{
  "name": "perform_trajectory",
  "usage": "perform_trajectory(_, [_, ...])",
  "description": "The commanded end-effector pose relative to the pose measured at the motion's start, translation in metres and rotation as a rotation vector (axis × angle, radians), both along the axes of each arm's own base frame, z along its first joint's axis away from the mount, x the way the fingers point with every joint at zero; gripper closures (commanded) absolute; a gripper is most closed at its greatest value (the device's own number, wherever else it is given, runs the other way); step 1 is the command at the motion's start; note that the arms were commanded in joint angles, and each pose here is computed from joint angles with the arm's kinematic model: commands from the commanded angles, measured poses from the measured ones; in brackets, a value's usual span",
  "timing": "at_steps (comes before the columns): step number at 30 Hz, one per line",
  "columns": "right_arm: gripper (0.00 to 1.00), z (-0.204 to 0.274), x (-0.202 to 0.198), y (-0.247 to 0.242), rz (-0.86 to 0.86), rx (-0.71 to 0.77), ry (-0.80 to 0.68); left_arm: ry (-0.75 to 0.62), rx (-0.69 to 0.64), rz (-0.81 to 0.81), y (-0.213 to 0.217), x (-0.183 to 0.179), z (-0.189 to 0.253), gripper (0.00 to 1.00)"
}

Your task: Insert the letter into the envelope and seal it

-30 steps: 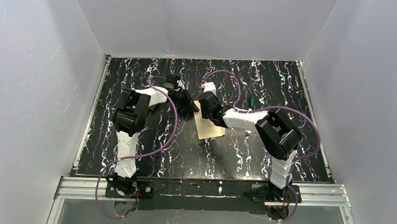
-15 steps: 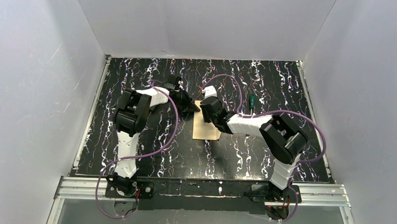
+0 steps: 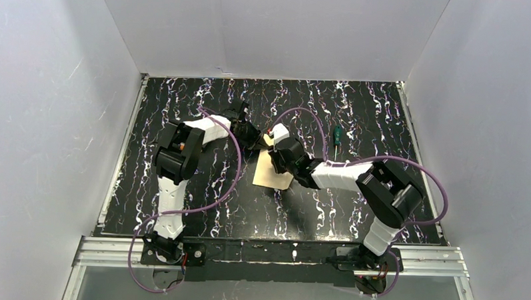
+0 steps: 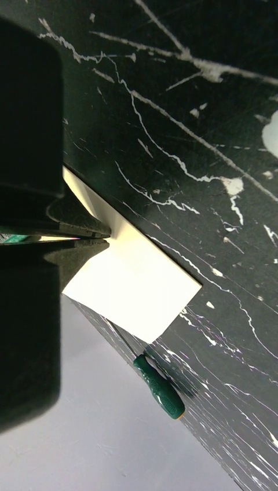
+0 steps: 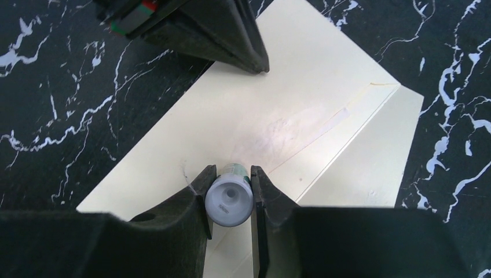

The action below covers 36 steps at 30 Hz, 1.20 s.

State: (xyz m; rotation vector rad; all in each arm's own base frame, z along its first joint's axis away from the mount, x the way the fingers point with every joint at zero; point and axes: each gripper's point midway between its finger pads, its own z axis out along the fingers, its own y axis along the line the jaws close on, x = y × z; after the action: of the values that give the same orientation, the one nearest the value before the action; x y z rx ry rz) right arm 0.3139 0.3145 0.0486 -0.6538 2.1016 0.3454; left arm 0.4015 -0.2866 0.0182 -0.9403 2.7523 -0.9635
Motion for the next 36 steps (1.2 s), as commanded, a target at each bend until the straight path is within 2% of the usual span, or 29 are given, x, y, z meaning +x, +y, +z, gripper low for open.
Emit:
perform_trajectory(1, [0.99, -0.028, -0.048, -0.009, 0.129, -0.063, 0.131, 0.075, 0.233, 0.076, 0.041, -0.011, -0.047, 1.0])
perform_trajectory(7, [0.99, -0.029, -0.046, -0.012, 0.111, -0.066, 0.116, 0.089, 0.195, 0.046, 0.033, -0.012, -0.046, 1.0])
perform_trajectory(11, [0.99, -0.03, -0.02, -0.016, 0.034, -0.103, 0.046, 0.082, 0.171, -0.024, 0.026, -0.013, -0.045, 1.0])
perform_trajectory(15, [0.99, -0.029, 0.002, -0.017, 0.005, -0.064, -0.016, 0.077, 0.167, -0.087, 0.023, -0.013, -0.043, 1.0])
perform_trajectory(25, [0.99, -0.023, 0.046, -0.033, -0.089, -0.097, -0.1, 0.073, 0.173, -0.142, 0.023, -0.014, -0.042, 1.0])
perform_trajectory(29, [0.99, -0.025, 0.039, -0.026, -0.029, -0.085, -0.065, 0.074, 0.179, -0.139, 0.023, -0.013, -0.042, 1.0])
perform_trajectory(36, [0.99, -0.03, -0.007, -0.017, 0.086, -0.045, 0.005, 0.088, 0.189, -0.09, 0.024, -0.009, -0.045, 1.0])
